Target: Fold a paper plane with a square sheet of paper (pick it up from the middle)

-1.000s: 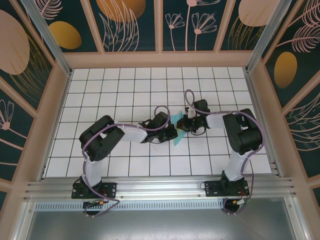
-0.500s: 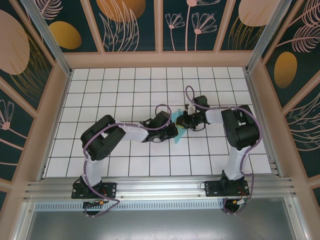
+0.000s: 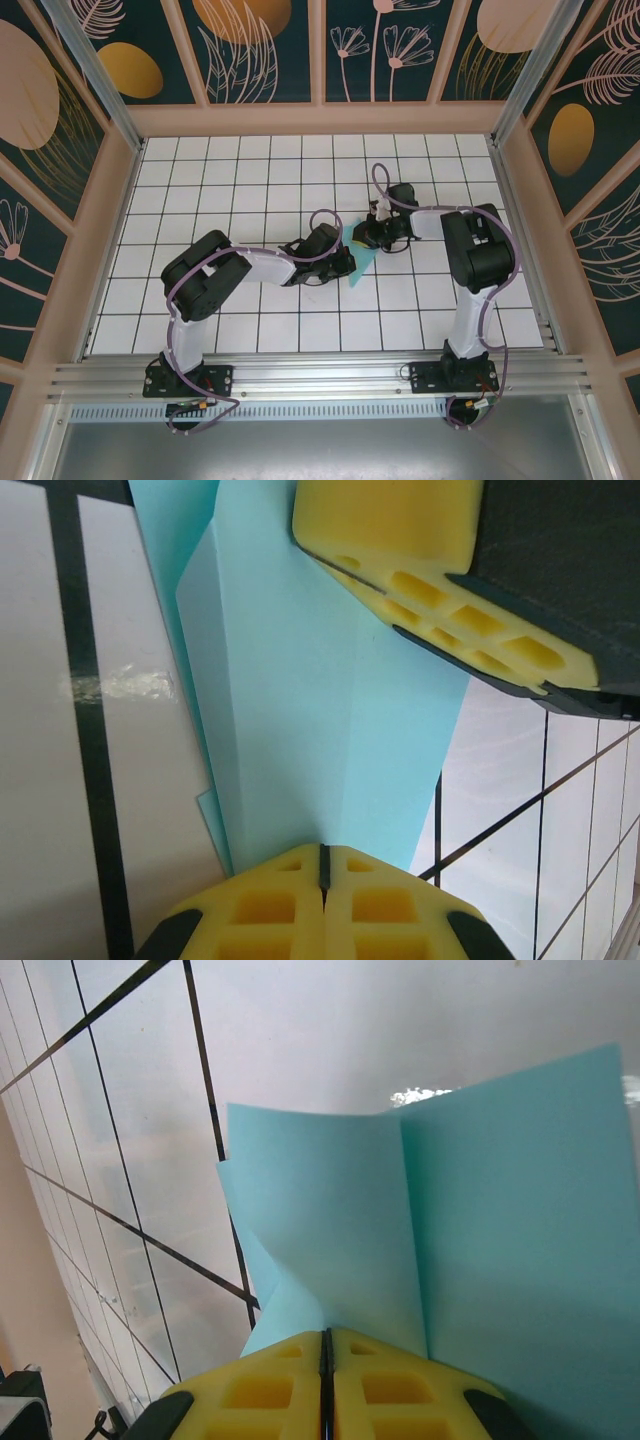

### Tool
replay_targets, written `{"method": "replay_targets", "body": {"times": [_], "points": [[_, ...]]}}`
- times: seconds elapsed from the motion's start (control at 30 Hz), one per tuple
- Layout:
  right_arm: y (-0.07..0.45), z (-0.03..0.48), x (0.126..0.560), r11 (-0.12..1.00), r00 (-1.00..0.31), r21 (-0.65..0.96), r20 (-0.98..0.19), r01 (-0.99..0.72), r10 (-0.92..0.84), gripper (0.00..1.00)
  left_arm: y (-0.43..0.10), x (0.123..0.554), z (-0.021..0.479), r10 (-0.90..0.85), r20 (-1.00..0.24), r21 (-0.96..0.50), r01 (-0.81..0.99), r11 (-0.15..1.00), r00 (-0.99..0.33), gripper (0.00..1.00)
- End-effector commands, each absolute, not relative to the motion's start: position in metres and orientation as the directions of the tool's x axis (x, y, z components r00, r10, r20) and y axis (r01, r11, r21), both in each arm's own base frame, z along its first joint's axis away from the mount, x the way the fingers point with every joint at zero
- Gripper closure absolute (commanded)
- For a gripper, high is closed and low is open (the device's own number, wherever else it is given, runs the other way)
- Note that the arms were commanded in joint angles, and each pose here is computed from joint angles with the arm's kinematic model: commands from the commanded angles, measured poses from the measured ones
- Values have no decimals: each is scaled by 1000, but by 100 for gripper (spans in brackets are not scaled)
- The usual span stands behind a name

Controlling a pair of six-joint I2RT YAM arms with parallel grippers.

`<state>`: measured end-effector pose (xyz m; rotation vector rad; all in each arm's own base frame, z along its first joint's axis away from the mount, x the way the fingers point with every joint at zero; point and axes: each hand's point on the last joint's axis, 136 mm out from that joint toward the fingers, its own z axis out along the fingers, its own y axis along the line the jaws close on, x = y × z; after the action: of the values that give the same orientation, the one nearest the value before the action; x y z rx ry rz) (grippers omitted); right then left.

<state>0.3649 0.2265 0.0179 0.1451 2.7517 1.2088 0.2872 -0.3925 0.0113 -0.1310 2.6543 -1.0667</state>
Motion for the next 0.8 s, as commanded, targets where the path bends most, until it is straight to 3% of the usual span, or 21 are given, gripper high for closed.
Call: {"method": "replay_targets", "body": {"times": [0.0,0.77], "points": [[204,7,401,736,-963,676,-195,7,188,87,-314,229,-81,-134,-47,-377,-107,920,-990,100],[190,7,458,734,-954,679,-209,15,213,85,-311,226,-83,-124,-39,-364,-101,926,-991,100]]}}
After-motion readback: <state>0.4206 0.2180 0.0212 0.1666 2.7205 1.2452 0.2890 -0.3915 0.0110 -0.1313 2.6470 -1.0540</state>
